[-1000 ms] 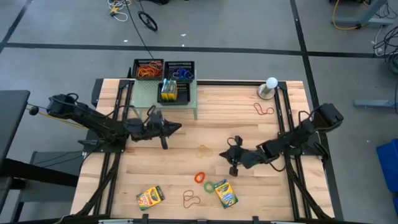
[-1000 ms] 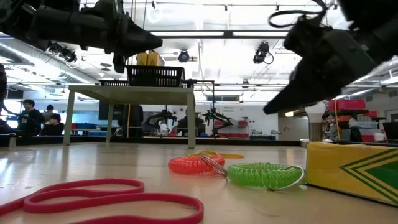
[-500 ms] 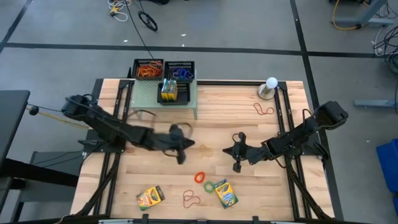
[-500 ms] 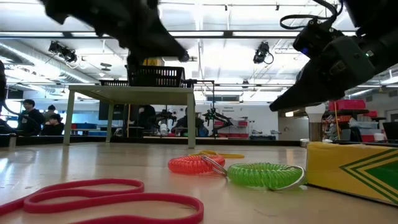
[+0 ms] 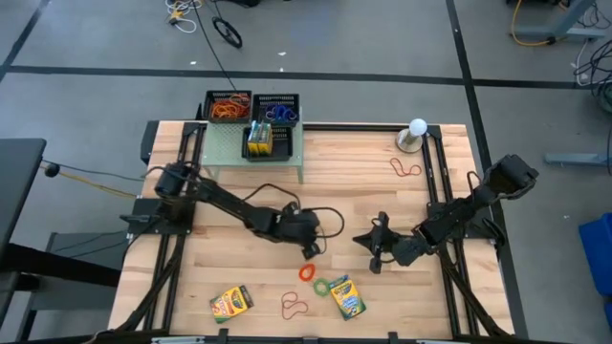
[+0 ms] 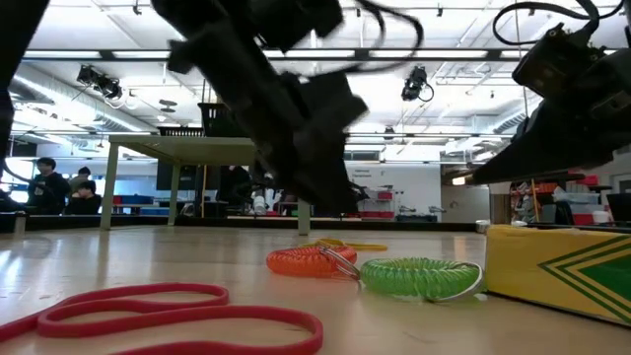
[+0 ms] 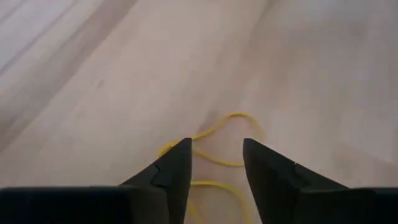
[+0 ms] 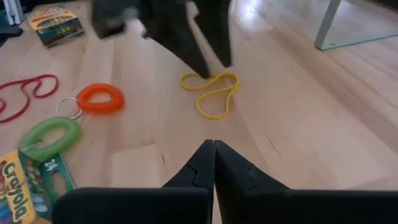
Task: Pick & Place Office Desk Supplies
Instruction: Put the yellow rubber band into the top left black bin on the shelf
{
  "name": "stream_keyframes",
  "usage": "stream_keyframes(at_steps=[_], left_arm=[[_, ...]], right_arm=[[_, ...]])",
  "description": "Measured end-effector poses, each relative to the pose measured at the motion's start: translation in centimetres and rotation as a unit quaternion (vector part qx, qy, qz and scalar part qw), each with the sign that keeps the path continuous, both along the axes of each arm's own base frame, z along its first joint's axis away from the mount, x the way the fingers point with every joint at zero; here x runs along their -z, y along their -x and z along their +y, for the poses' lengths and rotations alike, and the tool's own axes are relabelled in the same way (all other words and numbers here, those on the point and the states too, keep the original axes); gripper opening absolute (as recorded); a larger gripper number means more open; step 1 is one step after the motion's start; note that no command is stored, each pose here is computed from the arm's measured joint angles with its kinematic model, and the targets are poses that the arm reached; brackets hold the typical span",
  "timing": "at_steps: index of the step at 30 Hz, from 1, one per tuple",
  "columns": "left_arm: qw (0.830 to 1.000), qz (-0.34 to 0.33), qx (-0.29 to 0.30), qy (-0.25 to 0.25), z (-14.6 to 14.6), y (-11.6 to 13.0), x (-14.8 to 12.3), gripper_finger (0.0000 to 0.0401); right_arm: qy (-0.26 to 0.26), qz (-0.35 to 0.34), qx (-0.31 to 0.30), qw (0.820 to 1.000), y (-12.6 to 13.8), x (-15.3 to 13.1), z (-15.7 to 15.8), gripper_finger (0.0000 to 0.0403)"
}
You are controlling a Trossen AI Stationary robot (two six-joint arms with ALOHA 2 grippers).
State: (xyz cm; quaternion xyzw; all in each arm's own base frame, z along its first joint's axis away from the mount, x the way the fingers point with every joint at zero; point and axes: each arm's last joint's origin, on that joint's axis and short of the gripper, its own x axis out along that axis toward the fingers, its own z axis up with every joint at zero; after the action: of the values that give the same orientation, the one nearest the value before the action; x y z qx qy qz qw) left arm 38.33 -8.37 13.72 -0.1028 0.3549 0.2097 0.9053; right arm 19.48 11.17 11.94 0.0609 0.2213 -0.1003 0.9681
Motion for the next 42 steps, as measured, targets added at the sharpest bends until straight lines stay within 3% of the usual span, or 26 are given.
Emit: stream_keyframes(at_steps=[6,13,17,21,24,33,42], left_arm=[[0.997,0.062,-0.036,-0.027,1.6,-0.7,0.9,0.0161],[0.995,0.095,-0.025,0.003,2.4,-0.4,1.4,0.0138],[0.995,0.097,-0.026,0.015,2.9,-0.6,1.7,0.0096],[0.994,0.102,-0.013,0.02,3.0,-0.7,1.6,0.0021],[0.994,0.107,0.002,0.02,2.8,-0.3,0.9,0.0007],[0.999,0.048,0.018,-0.018,0.3,3.3,-7.6,0.0004],[0.992,-0.119,-0.007,-0.032,-0.4,10.0,-18.5,0.0004]], right_arm=[[0.008,-0.005,-0.001,1.0,-0.1,-0.1,0.0,0.001],[0.019,-0.008,-0.007,1.0,-0.2,-0.2,-0.1,0.0009],[0.025,-0.014,-0.009,1.0,-0.3,-0.4,-0.1,0.001],[0.037,-0.015,-0.008,0.999,-0.6,-0.4,-0.4,0.0011],[0.043,-0.018,-0.002,0.999,-0.8,-0.5,-0.8,0.0011],[0.046,-0.018,0.014,0.999,-1.3,-0.6,-1.6,0.0011],[0.044,-0.021,0.013,0.999,-1.3,-0.6,-1.6,0.0011]])
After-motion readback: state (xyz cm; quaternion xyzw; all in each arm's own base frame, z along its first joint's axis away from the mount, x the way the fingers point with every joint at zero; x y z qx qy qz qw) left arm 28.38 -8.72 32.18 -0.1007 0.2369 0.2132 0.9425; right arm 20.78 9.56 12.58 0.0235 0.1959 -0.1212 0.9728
